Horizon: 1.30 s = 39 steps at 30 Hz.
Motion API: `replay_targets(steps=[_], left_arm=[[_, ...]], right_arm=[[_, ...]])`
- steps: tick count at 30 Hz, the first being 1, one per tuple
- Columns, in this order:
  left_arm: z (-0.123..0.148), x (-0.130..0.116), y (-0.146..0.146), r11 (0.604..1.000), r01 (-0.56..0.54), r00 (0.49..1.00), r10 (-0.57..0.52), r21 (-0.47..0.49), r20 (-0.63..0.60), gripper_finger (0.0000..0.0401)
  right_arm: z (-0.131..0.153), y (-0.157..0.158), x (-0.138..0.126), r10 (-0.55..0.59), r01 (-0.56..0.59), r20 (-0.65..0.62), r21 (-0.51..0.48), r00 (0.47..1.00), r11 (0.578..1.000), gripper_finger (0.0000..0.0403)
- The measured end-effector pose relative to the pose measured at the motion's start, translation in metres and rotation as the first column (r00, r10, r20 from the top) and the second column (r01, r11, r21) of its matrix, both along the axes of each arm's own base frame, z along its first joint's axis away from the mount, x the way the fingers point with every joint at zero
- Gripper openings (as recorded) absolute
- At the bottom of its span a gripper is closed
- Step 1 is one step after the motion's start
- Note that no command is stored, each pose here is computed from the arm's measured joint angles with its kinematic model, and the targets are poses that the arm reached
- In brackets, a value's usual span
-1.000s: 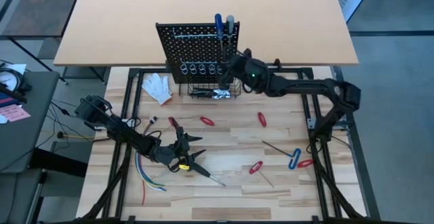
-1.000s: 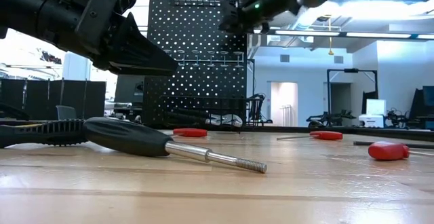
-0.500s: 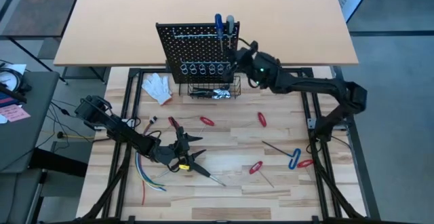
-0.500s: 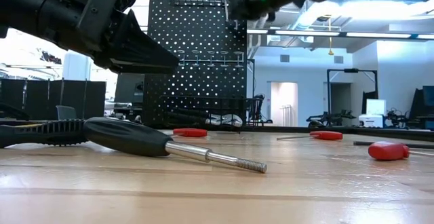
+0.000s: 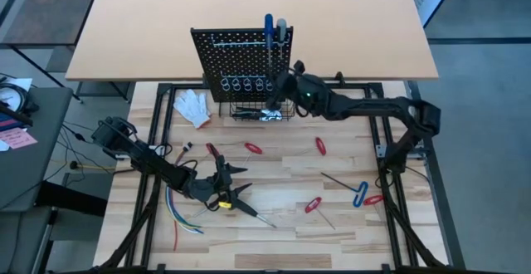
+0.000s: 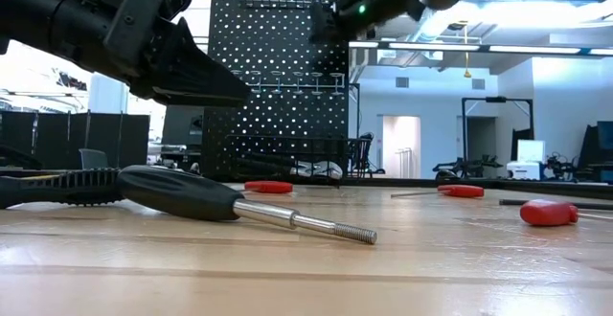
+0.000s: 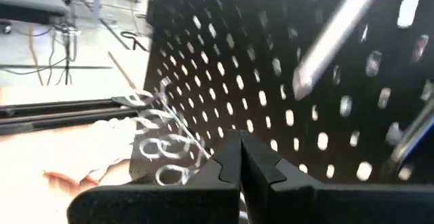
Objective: Hang tools onto peg board
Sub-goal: Hang the blue screwdriver on the black pegboard, then hang the black screwdriver on the black pegboard
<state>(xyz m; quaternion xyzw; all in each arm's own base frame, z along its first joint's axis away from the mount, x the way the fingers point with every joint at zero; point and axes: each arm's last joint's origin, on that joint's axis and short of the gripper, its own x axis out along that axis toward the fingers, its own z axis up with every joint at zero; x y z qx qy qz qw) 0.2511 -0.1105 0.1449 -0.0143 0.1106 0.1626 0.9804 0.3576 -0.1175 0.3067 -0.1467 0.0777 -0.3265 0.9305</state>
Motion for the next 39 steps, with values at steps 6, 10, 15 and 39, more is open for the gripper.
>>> replay_targets(steps=[6,10,15,39], left_arm=[[0.000,0.000,0.000,1.000,-0.001,1.000,0.001,-0.001,0.002,0.0244],[0.000,0.000,0.000,1.000,-0.001,1.000,0.001,-0.001,0.002,0.0244],[0.000,0.000,0.000,1.000,0.000,1.000,0.000,0.002,0.000,0.0244],[0.000,-0.002,-0.004,1.000,-0.010,1.000,0.010,0.017,-0.003,0.0244]], right_arm=[[0.021,0.008,-0.004,0.024,-0.016,0.079,-0.101,0.997,0.995,0.0003],[0.023,-0.014,-0.012,-0.043,0.053,0.117,-0.084,0.992,0.995,0.0003],[0.011,-0.039,-0.020,-0.120,0.117,0.097,0.031,0.988,0.993,0.0003],[-0.051,0.104,0.000,0.285,-0.213,-0.255,0.277,0.924,0.937,0.0003]])
